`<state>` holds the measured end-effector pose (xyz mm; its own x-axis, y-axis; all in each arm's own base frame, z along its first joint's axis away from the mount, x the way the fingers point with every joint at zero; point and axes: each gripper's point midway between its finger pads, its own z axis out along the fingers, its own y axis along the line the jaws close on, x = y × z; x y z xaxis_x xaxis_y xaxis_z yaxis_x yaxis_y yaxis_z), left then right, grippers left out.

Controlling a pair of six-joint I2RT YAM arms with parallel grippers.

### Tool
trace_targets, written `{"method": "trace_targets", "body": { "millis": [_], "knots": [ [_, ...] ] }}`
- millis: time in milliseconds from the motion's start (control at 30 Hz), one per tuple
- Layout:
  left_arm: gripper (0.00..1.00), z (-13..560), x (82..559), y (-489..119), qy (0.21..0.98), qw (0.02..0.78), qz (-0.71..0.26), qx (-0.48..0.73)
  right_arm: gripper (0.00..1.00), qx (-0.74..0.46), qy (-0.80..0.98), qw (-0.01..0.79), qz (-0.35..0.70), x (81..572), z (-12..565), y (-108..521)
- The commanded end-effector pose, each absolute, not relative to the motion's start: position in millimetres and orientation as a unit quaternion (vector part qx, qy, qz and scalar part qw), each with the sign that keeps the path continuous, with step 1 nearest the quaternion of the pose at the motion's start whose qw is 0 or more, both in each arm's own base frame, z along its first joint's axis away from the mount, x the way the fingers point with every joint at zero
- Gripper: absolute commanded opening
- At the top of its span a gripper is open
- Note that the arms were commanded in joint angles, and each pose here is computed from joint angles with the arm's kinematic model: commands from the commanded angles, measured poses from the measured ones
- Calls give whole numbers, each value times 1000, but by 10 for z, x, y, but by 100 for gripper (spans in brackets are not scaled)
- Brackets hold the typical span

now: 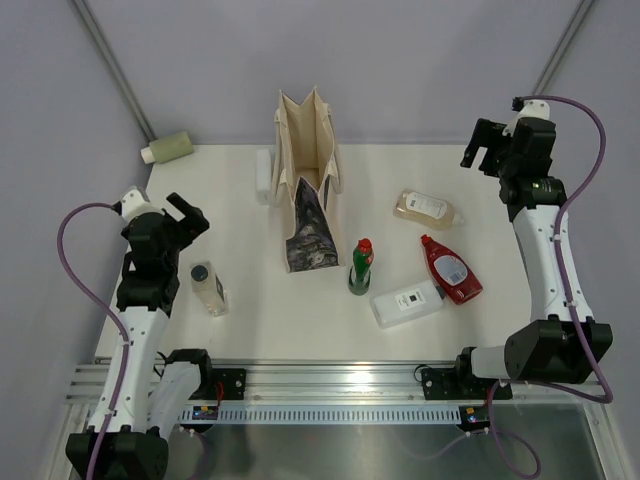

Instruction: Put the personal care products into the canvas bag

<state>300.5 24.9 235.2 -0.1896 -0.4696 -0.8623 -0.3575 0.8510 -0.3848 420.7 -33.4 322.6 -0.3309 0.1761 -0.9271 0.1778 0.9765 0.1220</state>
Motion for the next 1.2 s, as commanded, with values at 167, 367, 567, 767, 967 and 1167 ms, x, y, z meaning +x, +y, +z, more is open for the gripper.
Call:
{"method": "trace_targets", "body": {
  "millis": [167,367,567,767,967,1167],
  "knots": [
    [99,2551,3340,80,724,544,-190,-379,100,-407,751,501,143,3662,3073,852],
    [99,2458,3953,77,633,488,-338,-497,100,-410,751,462,235,3532,2908,1225],
    [99,2460,4638,407,547,501,-350,-571,100,-396,751,446,283,3566,2851,1334],
    [99,2240,5152,927,499,514,-318,-621,99,-386,757,436,296,3595,2791,1339],
    [97,1770,5694,1357,487,493,-289,-660,100,-366,765,432,307,3644,2745,1281],
    [96,1551,6222,1635,487,493,-263,-671,100,-361,771,419,316,3681,2678,1288]
  ]
}}
